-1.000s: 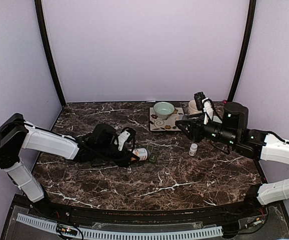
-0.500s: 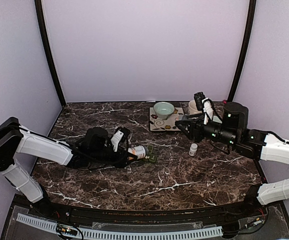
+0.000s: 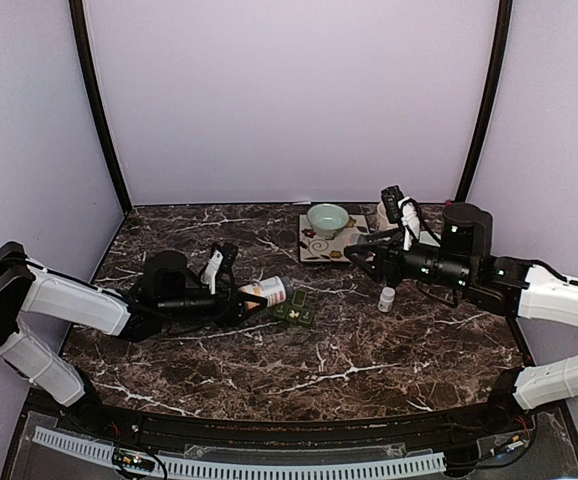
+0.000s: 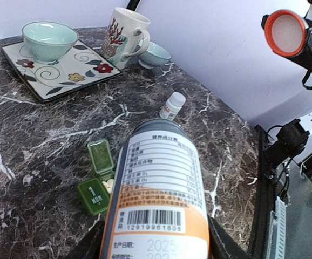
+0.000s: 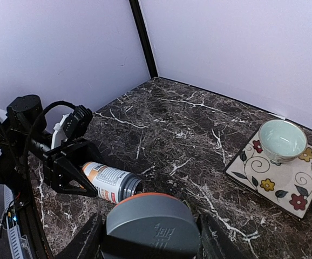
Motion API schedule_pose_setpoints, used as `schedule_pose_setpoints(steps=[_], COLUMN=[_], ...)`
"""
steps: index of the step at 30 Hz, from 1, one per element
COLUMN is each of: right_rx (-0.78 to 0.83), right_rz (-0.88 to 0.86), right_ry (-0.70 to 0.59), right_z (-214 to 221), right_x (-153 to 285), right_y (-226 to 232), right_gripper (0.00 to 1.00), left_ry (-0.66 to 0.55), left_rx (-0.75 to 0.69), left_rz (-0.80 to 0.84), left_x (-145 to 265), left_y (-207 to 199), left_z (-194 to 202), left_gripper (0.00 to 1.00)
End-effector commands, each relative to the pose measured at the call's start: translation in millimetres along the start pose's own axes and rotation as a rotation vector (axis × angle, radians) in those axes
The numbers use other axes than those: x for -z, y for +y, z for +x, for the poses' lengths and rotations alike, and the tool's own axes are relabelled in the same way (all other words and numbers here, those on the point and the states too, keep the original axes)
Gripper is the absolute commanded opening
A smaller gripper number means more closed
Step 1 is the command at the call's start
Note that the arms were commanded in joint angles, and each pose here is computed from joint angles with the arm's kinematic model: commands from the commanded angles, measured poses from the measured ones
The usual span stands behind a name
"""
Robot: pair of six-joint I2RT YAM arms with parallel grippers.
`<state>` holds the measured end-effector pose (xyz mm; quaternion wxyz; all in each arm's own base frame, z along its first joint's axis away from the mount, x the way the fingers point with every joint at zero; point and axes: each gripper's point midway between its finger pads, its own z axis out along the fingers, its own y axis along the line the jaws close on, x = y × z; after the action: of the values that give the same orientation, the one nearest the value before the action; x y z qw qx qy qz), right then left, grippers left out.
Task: Sort the pills into containers
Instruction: Close the lid of the pill bottle on the pill bottle.
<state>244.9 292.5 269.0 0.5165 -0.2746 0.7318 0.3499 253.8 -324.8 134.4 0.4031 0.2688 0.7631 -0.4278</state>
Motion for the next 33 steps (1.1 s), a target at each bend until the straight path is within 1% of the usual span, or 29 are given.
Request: schedule_pose_setpoints(steps=[1,6,9,12,17,25,33], right_rx=[0.003,0.004,0.000,-0.006,-0.013,-0.022,-0.017], right_rz=[-0.085,-0.137,-0.167,-0.200,-0.249,-0.317,-0.377], right_ry=[-0.047,-0.049,-0.056,-0.068,-0.066,-0.026,0.031], right_z=[-22,-24,-26,-30,-30,-22,-13], right_x=[1,1,1,2,1,-5,-10], right_y=[19,30,37,44,55,72,85], right_gripper=[0.03,0.03,0.03,0.03,0.03,0.03,0.03], left_ry=[-0.096,-0.081,-0.049,-0.032,-0.032,-0.024,0.001], left_rx=[0.009,0.050,0.070,0.088,0.108,0.169,0.189], left_rz=[0.190,0.335,0.458,0.524,0.601,0.721,0.775], left_x=[14,17,19,19,22,29,29], left_y=[-30,-47,-64,-72,-80,-84,-86], left_z=[-33,-42,-45,-49,-60,-70,-70], left_gripper=[0.00,0.00,0.00,0.00,0.00,0.00,0.00])
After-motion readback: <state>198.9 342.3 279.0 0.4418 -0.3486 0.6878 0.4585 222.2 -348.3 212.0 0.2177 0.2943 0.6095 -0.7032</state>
